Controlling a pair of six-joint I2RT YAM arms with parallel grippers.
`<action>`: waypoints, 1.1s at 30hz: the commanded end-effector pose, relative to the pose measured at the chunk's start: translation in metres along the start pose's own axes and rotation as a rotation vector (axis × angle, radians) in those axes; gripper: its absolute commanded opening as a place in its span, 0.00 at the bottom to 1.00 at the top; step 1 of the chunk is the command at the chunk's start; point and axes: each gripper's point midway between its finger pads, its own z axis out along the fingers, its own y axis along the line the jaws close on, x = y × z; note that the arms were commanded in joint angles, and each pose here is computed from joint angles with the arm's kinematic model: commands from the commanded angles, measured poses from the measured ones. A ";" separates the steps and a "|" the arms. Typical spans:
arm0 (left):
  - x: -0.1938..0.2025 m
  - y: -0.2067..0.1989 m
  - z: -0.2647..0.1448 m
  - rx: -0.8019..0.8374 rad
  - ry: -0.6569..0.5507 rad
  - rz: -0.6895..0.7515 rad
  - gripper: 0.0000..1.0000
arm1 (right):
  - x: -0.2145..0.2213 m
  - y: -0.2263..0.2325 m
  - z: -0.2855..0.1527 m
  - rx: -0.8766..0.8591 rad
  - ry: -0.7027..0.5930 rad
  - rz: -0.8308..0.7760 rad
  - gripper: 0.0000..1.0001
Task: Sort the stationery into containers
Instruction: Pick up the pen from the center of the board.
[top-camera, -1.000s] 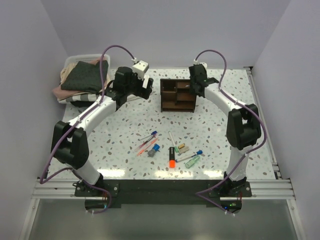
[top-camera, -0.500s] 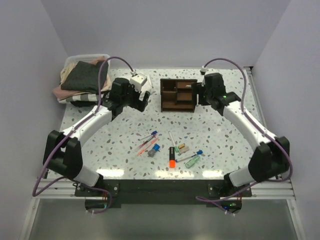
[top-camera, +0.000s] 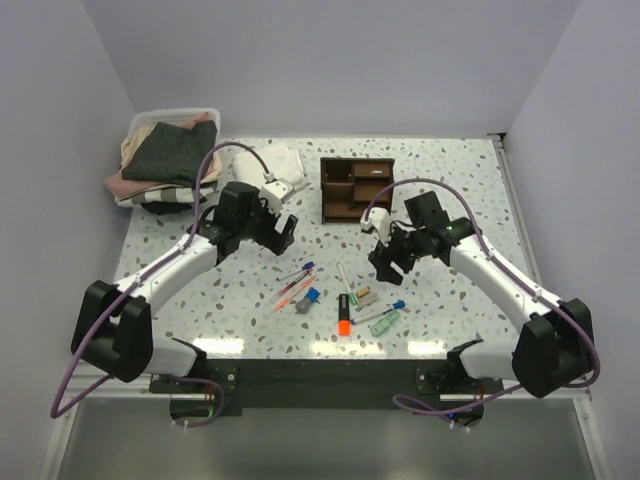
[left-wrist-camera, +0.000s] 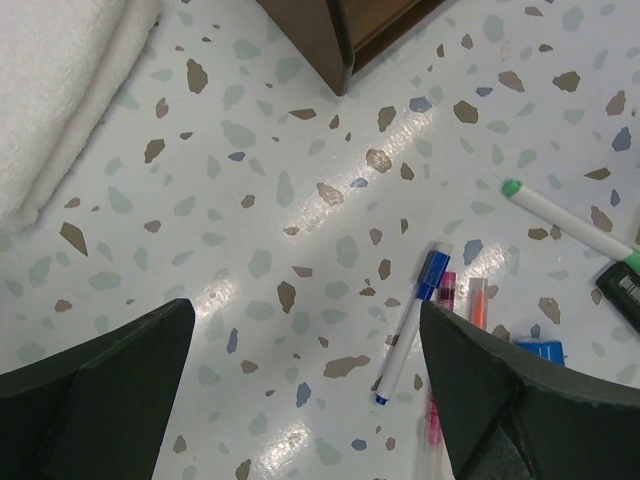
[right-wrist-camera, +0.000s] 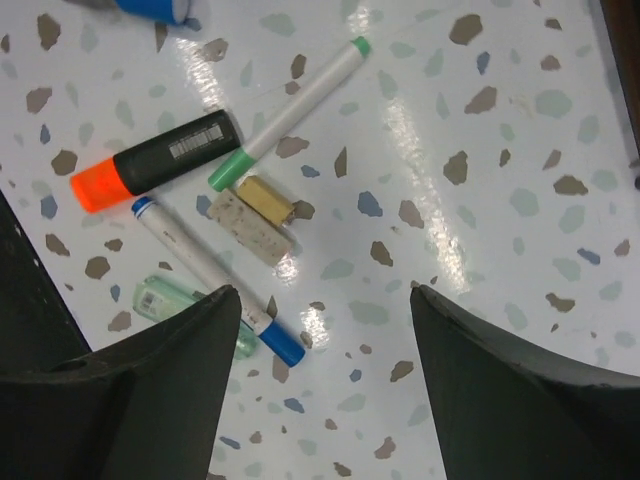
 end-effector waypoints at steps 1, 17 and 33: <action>-0.001 -0.009 -0.010 0.033 -0.033 0.023 1.00 | -0.023 0.007 0.000 -0.119 -0.032 -0.249 0.72; 0.032 -0.035 -0.002 0.145 0.203 0.010 0.82 | -0.060 0.020 0.015 -0.176 -0.042 -0.285 0.75; 0.039 -0.056 0.041 0.167 0.315 0.068 0.65 | -0.044 0.024 0.005 -0.078 -0.051 -0.341 0.73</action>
